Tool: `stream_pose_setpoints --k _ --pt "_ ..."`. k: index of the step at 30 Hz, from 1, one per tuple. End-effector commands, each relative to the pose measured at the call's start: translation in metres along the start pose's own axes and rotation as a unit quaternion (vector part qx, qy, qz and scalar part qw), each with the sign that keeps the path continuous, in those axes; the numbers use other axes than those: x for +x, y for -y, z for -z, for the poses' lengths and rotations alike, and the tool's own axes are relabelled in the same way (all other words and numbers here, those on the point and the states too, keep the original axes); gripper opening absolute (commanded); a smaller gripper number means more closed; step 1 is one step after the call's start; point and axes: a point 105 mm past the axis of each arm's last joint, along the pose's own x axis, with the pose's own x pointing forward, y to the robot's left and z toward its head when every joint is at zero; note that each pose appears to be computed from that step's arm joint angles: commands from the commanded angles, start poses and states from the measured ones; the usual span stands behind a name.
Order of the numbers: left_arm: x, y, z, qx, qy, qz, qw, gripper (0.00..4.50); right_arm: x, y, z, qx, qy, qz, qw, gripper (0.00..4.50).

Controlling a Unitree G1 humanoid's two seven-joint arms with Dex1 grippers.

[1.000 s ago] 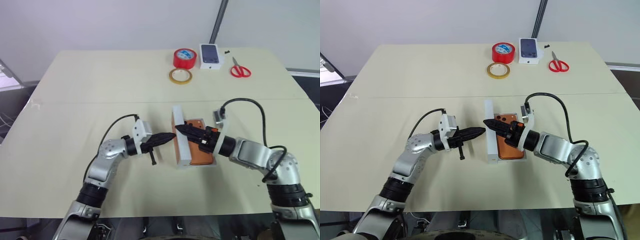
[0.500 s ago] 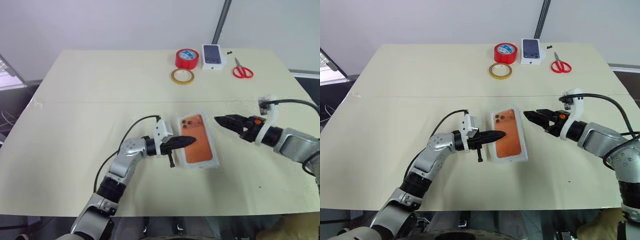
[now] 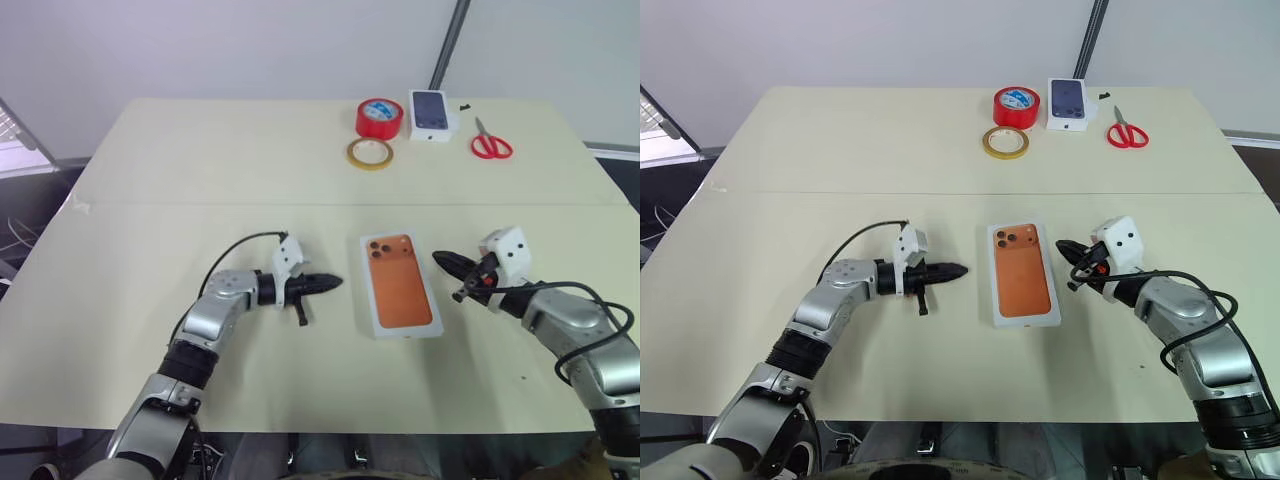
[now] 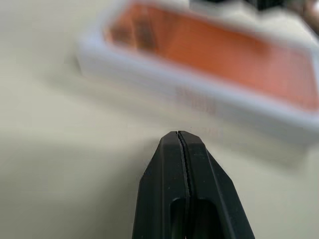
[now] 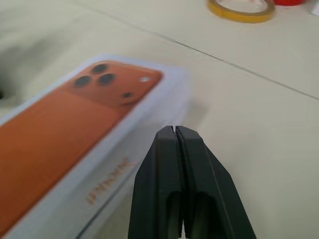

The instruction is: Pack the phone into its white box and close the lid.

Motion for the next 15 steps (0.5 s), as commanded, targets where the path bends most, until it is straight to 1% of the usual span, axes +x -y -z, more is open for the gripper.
stream_pose_setpoints --k 1,3,5,8,10,11,15 --pt "0.014 0.001 -0.006 -0.019 0.014 0.010 1.000 0.00 0.001 -0.005 -0.006 -0.008 0.023 0.003 1.000 0.07" --pt "0.022 0.003 -0.011 -0.021 0.022 0.016 0.999 0.00 0.003 -0.014 -0.009 -0.010 0.029 -0.006 1.000 0.07" --pt "0.029 0.009 -0.009 -0.021 0.014 0.031 0.999 0.00 0.006 -0.022 -0.009 -0.020 0.029 -0.014 0.999 0.07" --pt "0.039 0.017 -0.007 -0.034 0.013 0.051 0.998 0.00 0.009 -0.024 -0.009 -0.032 0.025 -0.012 0.999 0.07" --pt "0.045 0.020 -0.009 -0.028 0.019 0.057 0.998 0.00 0.011 -0.025 -0.011 -0.038 0.027 -0.013 0.999 0.07" --pt "0.046 0.020 -0.011 -0.026 0.022 0.057 0.998 0.00 0.012 -0.026 -0.012 -0.040 0.029 -0.014 0.999 0.07" --pt "0.048 0.014 -0.035 -0.021 0.059 0.046 0.997 0.00 0.015 -0.029 -0.015 -0.051 0.029 -0.021 0.998 0.07"
